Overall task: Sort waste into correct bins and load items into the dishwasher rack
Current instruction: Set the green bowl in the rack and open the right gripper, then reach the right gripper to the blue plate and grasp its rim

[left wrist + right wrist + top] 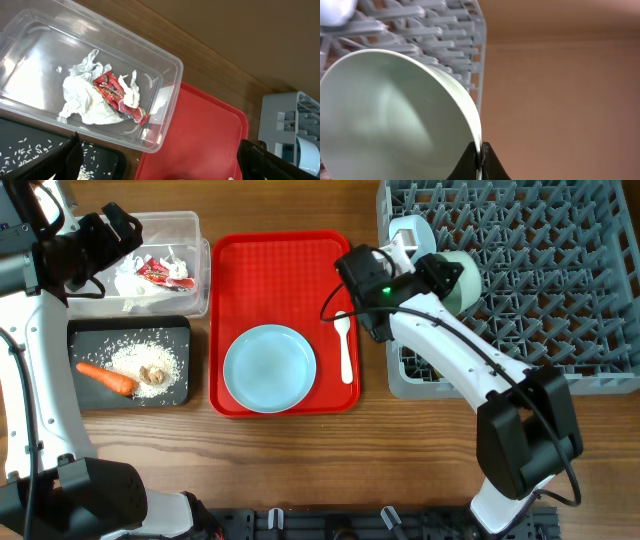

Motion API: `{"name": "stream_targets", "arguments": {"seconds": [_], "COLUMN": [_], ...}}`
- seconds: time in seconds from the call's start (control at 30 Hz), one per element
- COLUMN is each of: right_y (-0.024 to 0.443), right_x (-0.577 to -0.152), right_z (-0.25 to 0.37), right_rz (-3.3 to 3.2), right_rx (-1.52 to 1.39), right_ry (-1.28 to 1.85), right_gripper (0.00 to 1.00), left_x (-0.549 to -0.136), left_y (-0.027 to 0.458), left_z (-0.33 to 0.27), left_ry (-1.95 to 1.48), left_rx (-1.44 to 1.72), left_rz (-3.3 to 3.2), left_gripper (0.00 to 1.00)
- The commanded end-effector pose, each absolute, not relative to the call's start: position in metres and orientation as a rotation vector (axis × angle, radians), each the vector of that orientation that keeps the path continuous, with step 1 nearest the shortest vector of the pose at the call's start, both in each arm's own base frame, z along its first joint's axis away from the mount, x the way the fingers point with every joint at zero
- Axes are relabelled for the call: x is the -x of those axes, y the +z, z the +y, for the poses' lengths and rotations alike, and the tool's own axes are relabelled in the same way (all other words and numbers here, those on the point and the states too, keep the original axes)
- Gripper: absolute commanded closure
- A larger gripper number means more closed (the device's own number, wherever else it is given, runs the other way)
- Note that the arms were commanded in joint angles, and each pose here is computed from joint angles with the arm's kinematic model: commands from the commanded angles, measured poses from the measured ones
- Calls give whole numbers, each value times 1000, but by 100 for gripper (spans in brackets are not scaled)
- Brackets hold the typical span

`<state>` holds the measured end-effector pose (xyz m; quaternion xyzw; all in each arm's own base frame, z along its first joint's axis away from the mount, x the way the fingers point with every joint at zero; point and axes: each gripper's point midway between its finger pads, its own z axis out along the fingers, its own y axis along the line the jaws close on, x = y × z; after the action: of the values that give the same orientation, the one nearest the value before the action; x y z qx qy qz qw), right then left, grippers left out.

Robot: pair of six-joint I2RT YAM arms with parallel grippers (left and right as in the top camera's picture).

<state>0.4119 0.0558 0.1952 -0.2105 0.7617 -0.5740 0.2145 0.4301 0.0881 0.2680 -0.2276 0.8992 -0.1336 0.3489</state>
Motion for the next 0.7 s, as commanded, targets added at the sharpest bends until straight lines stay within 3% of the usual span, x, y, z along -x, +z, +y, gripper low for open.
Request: {"name": "stream_targets", "arguments": {"seconds": [0.0, 0.27, 0.33, 0.53, 0.67], "right_y": [182, 159, 159, 160, 162], "right_x": [-412, -405, -405, -401, -401], "right_z": [56, 65, 70, 106, 127], "right_rz": [2140, 2251, 2243, 2180, 2137], "right_rx": [629, 661, 674, 775, 782], "right_ry": [-1587, -1433, -1428, -1382, -1334], "right_gripper": [96, 95, 86, 75, 60], "left_x": [-431, -431, -431, -431, -431], "left_y": [270, 270, 270, 270, 270], "left_z": [90, 90, 90, 90, 90], "left_ry": [-334, -334, -334, -334, -334], "left_rx": [585, 585, 585, 585, 585], "left_rz": [2324, 2324, 2324, 2324, 2324], "left_gripper": [0, 0, 0, 0, 0]}}
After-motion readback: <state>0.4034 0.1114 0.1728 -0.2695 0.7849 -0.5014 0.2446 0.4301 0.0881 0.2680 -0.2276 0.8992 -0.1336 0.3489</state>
